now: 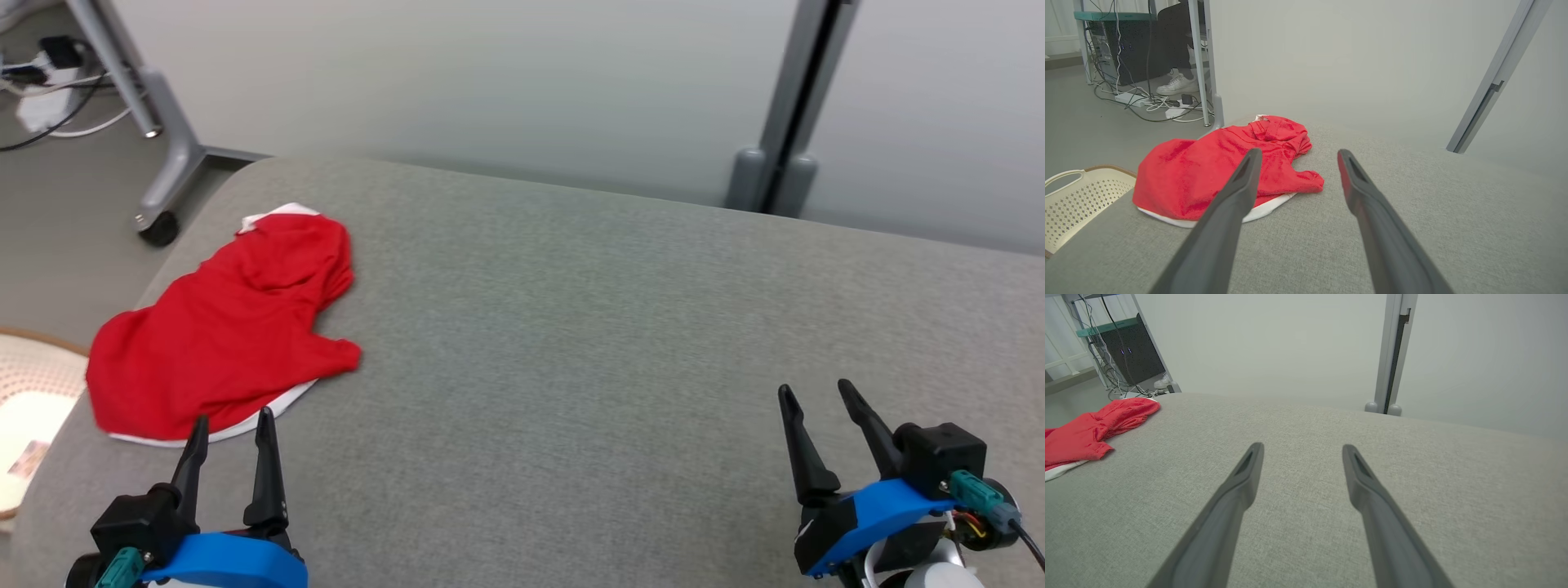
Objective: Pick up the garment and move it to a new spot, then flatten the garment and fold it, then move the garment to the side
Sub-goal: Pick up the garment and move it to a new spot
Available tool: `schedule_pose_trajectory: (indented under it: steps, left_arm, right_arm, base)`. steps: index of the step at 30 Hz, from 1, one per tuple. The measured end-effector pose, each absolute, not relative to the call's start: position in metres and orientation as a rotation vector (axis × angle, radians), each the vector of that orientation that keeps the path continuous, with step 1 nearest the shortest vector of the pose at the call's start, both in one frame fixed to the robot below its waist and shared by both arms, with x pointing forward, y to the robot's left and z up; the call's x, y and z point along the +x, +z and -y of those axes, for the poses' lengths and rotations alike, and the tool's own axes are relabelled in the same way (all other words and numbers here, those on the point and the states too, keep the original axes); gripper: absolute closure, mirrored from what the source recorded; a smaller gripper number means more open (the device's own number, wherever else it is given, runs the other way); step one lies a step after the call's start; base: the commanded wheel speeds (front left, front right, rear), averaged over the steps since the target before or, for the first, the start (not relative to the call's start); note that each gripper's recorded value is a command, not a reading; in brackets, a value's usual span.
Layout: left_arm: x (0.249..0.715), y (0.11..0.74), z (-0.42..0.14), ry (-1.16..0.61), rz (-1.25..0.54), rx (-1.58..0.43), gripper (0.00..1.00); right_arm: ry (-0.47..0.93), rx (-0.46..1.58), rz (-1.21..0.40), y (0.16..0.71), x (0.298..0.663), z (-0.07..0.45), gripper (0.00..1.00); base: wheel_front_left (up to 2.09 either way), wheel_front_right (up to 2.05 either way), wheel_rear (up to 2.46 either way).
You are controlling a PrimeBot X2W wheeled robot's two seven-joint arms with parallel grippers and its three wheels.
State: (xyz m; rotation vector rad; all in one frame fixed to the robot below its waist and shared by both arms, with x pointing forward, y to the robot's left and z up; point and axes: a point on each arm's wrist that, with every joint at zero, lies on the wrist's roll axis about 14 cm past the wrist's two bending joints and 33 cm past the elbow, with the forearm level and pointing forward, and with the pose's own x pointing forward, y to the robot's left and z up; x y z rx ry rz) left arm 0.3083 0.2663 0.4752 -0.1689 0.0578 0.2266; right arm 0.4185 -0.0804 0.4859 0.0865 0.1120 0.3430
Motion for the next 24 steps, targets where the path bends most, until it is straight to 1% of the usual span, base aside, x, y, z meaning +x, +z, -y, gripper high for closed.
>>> schedule_pose_trajectory:
  steps: [8,14,19,24]
  left_arm:
    - [0.278,0.470,-0.291,0.335,-0.071,-0.176,0.00]
    - [0.271,0.469,-0.296,0.360,-0.072,-0.178,0.00]
    - [0.277,0.477,-0.301,0.365,-0.049,-0.196,0.00]
    - [0.306,0.502,-0.313,0.316,-0.036,-0.183,0.00]
  right_arm:
    - [0.463,0.094,-0.143,0.478,0.422,0.035,0.00]
    - [0.490,0.095,-0.153,0.475,0.422,0.026,0.00]
    - [0.488,0.096,-0.156,0.473,0.424,0.027,0.00]
    - [0.472,0.093,-0.156,0.471,0.433,0.035,0.00]
  base:
    - [0.00,0.00,0.00]
    - [0.00,0.00,0.00]
    - [0.00,0.00,0.00]
    - [0.00,0.00,0.00]
